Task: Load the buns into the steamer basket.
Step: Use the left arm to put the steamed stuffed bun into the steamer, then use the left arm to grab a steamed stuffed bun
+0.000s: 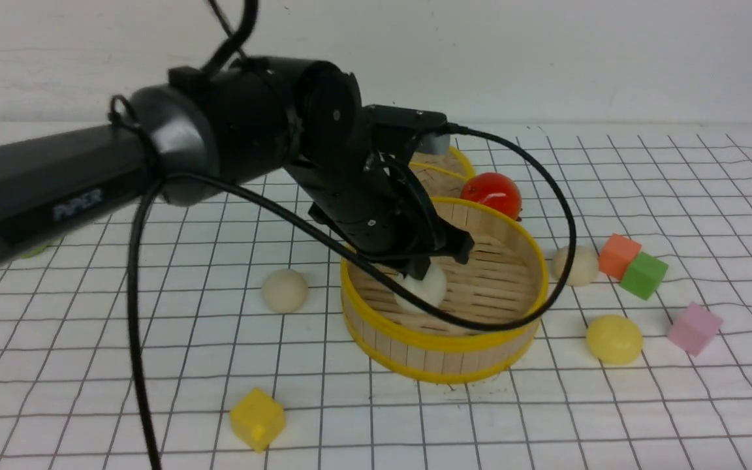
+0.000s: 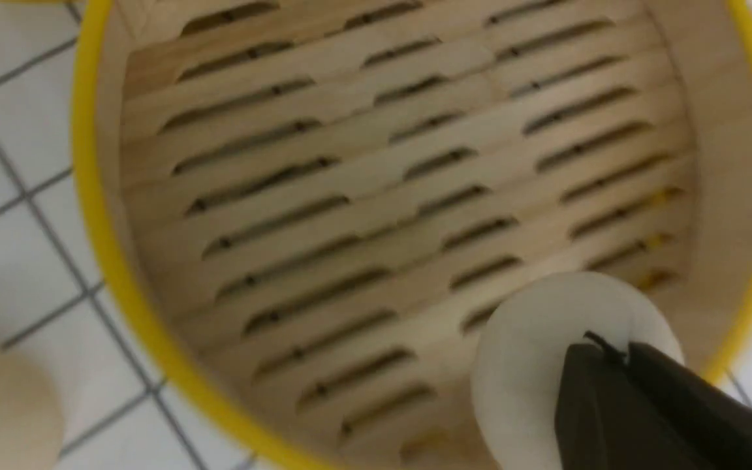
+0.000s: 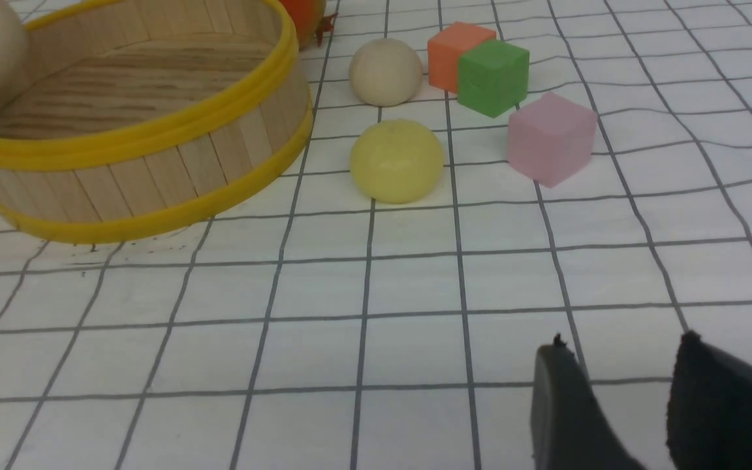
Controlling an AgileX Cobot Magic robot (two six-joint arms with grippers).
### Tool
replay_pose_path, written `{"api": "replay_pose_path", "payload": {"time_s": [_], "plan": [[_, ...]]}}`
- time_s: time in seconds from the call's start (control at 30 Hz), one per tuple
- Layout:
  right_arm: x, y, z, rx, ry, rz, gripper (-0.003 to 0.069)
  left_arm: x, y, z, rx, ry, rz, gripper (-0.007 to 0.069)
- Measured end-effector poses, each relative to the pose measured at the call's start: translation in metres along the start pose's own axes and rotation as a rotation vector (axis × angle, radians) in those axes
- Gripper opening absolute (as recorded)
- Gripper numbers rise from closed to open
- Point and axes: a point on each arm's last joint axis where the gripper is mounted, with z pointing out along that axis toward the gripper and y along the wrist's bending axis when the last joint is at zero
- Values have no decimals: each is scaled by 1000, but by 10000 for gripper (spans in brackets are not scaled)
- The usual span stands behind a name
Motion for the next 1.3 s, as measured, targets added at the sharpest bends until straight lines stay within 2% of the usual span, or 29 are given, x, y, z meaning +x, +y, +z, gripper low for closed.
{"api": "replay_pose_path", "payload": {"time_s": [0.13,0.27,0.3,0.37,0.4,0.43,0.47,0.5,0.57,0.63,0.73,0.77,0.83,0.87,0.97,1.07,1.3], "plan": [[0,0,0,0,0,0,241,8,8,40,-24,53,10,10],[0,0,0,0,0,0,241,8,10,49,-37,62,25,85],[0,0,0,0,0,0,241,6,10,47,-38,54,29,146],[0,0,0,0,0,0,241,4,9,43,-37,45,30,200],[0,0,0,0,0,0,241,2,8,39,-36,44,31,266],[0,0,0,0,0,0,241,2,8,36,-35,43,32,285],[0,0,0,0,0,0,241,-2,5,20,-34,38,32,362],[0,0,0,0,0,0,241,-3,5,18,-36,37,30,369],[0,0,0,0,0,0,241,-11,2,-29,-60,7,-6,424],[0,0,0,0,0,0,241,-14,6,-55,-89,-6,-35,411],[0,0,0,0,0,0,241,-12,26,-83,-165,19,-73,333],[0,0,0,0,0,0,241,-9,40,-85,-193,46,-103,277],[0,0,0,0,0,0,241,-5,51,-82,-217,69,-122,237],[0,0,0,0,0,0,241,2,68,-71,-244,110,-153,179],[0,0,0,0,0,0,241,13,90,-47,-267,160,-180,125],[0,0,0,0,0,0,241,16,98,-29,-267,172,-148,132],[0,0,0,0,0,0,241,20,106,2,-269,180,-96,251]]}}
